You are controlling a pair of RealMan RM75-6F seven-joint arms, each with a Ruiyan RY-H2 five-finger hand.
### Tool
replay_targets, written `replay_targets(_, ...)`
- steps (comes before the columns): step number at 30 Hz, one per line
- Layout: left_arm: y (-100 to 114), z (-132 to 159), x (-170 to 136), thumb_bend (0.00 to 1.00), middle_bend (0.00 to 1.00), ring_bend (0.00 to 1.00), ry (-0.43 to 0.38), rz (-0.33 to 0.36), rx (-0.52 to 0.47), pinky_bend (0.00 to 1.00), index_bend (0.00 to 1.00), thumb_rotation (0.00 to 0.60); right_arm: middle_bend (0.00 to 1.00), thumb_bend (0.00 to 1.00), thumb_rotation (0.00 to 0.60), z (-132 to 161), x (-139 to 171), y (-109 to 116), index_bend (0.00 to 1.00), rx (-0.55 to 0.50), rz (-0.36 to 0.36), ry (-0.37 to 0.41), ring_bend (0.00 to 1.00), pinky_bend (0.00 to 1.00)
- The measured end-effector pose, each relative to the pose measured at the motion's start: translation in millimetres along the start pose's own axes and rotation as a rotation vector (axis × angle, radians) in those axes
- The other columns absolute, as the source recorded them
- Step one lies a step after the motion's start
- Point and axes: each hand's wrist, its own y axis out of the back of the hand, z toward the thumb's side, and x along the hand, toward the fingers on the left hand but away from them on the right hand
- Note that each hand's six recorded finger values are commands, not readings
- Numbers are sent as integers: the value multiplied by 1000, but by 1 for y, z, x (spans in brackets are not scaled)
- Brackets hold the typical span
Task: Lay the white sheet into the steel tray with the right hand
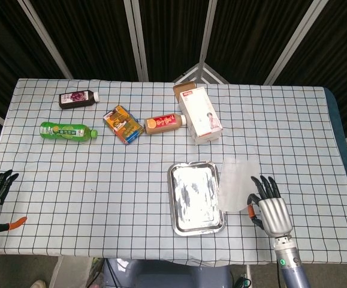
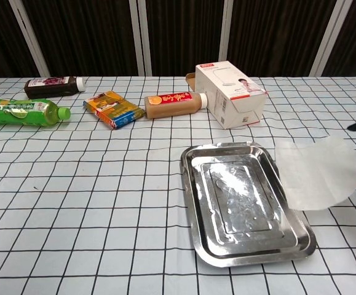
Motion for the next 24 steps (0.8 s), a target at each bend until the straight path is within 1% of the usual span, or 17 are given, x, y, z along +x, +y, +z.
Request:
replay_targets(3,0,0,0,0,0,0,1,0,1,0,0,600,143,555,600,18,-4,16,597,-58,-53,48,0,0)
replay_targets(7,0,0,0,0,0,0,2,0,2,0,0,600,143,555,600,48,-8,41,597,-121,-120,138,0,0)
replay_targets(10,0,0,1,0,0,0,3,1,3,0,0,600,144,556,600,70,-10,54,597,-139,-149,195,0,0)
replay_targets(13,0,-1,1,0,0,0,4,1,2,0,0,600,144,555,600,89,-10,62,597,-146,-159,236,0,0)
replay_targets(16,0,-1,1,0,0,0,5,0,1,0,0,600,144,555,600,106,-8,62,597,-154,-151,271,0,0)
replay_targets(19,0,-1,1,0,0,0,3,-2,-1,0,0,600,150,555,600,116,-4,56,603,-172,-127,286,0,0)
replay_targets(24,0,-1,1,0,0,0,-2,-2,0,0,0,600,154,555,600,119,6,39,607,-172,-79,289,0,0)
